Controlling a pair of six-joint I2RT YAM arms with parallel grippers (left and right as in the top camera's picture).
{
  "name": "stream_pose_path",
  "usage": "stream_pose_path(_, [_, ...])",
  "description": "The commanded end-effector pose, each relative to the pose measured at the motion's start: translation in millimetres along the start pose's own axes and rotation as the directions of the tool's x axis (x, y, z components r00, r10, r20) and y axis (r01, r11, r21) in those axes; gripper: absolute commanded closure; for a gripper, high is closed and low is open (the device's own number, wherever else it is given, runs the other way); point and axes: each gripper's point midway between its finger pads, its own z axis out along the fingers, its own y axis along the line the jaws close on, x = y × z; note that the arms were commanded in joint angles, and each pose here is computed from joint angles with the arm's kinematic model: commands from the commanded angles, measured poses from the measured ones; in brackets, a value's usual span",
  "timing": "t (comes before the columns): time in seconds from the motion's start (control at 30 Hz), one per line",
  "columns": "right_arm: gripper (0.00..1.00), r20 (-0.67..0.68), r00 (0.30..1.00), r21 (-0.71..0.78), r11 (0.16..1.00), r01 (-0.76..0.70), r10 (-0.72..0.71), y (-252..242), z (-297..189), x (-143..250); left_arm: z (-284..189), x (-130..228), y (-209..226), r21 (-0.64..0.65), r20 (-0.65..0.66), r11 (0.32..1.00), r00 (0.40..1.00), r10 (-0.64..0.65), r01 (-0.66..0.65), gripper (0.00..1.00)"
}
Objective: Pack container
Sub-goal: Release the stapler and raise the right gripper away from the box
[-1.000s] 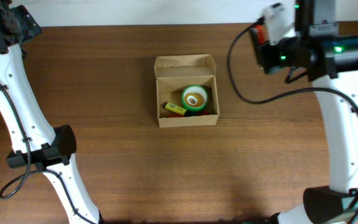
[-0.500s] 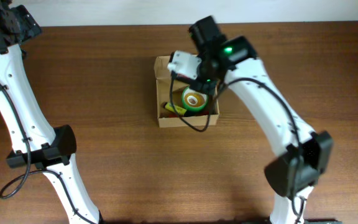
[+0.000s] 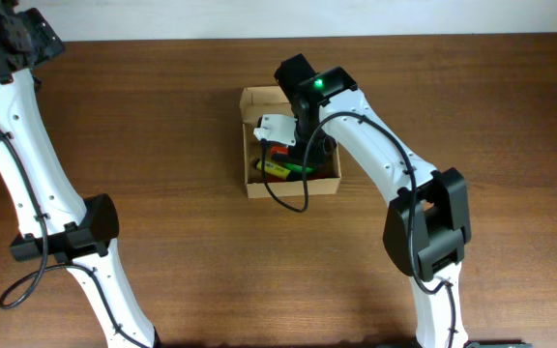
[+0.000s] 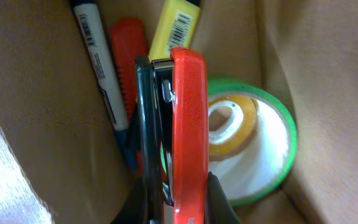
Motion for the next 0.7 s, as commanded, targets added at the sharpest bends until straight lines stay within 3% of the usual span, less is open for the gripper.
stream_pose_path(0.0, [0.96,0.040,0.998,-0.029,0.999,0.039,-0.038,10,1,-16,-12,-7,9,-0.007,0.034,1.000,0.999,-0.001,0.002,0.00])
stream_pose_path(0.57, [0.96,0.025,0.997,-0.153,0.986,0.072,-0.068,41,42,-28,-12,-7,9,-0.007,0.034,1.000,0.999,-0.001,0.002,0.00])
stream_pose_path(0.6, [0.96,0.024,0.998,-0.158,0.985,0.068,-0.065,41,45,-28,-12,-7,9,-0.007,0.034,1.000,0.999,-0.001,0.002,0.00])
stream_pose_path(0.67, [0.80,0.029,0.998,-0.152,0.986,0.061,-0.058,40,46,-29,-12,-7,9,-0.007,0.034,1.000,0.999,-0.001,0.002,0.00])
